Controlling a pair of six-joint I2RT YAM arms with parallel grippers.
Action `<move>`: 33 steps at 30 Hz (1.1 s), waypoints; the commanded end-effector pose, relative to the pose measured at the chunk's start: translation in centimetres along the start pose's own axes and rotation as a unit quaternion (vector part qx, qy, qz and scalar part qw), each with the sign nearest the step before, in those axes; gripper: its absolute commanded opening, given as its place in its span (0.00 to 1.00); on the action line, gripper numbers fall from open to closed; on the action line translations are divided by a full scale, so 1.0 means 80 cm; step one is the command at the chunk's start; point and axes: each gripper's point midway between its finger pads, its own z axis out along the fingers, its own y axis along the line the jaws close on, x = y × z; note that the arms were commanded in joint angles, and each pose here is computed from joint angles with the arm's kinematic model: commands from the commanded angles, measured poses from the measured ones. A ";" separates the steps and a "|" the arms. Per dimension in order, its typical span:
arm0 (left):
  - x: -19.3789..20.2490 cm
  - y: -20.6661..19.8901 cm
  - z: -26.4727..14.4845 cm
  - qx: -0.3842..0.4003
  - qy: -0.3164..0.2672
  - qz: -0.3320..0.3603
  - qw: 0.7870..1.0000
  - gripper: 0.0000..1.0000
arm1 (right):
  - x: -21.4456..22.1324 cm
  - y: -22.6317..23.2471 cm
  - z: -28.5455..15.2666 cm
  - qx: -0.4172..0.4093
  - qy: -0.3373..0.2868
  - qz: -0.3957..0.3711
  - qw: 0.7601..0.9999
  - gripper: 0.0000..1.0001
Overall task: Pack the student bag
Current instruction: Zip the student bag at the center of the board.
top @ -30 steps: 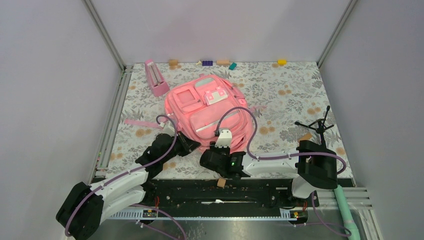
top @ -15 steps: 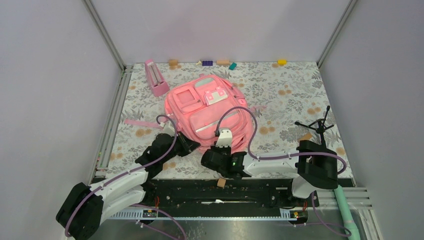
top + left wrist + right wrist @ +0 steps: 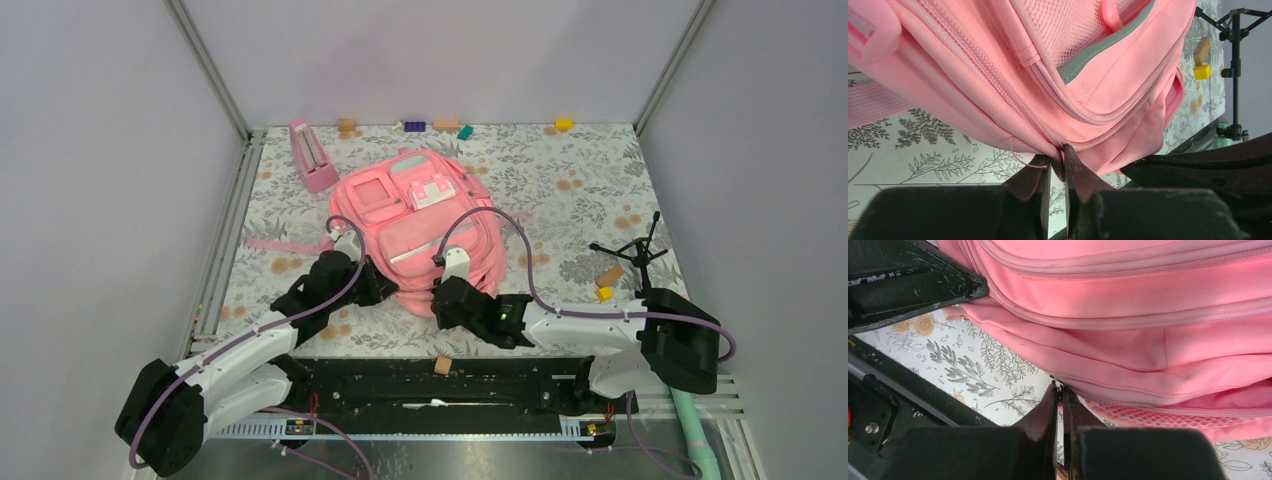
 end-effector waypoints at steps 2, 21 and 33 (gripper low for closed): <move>-0.044 -0.005 -0.002 -0.014 -0.050 0.058 0.997 0.02 | 0.000 -0.004 -0.022 -0.056 0.063 0.009 0.996 0.00; -0.050 0.007 -0.010 -0.040 -0.045 0.067 0.996 0.01 | -0.013 -0.039 -0.033 -0.003 0.056 -0.020 0.998 0.00; -0.050 0.026 -0.018 -0.061 -0.045 0.070 0.995 0.00 | -0.017 -0.081 -0.029 0.036 0.051 -0.018 0.998 0.00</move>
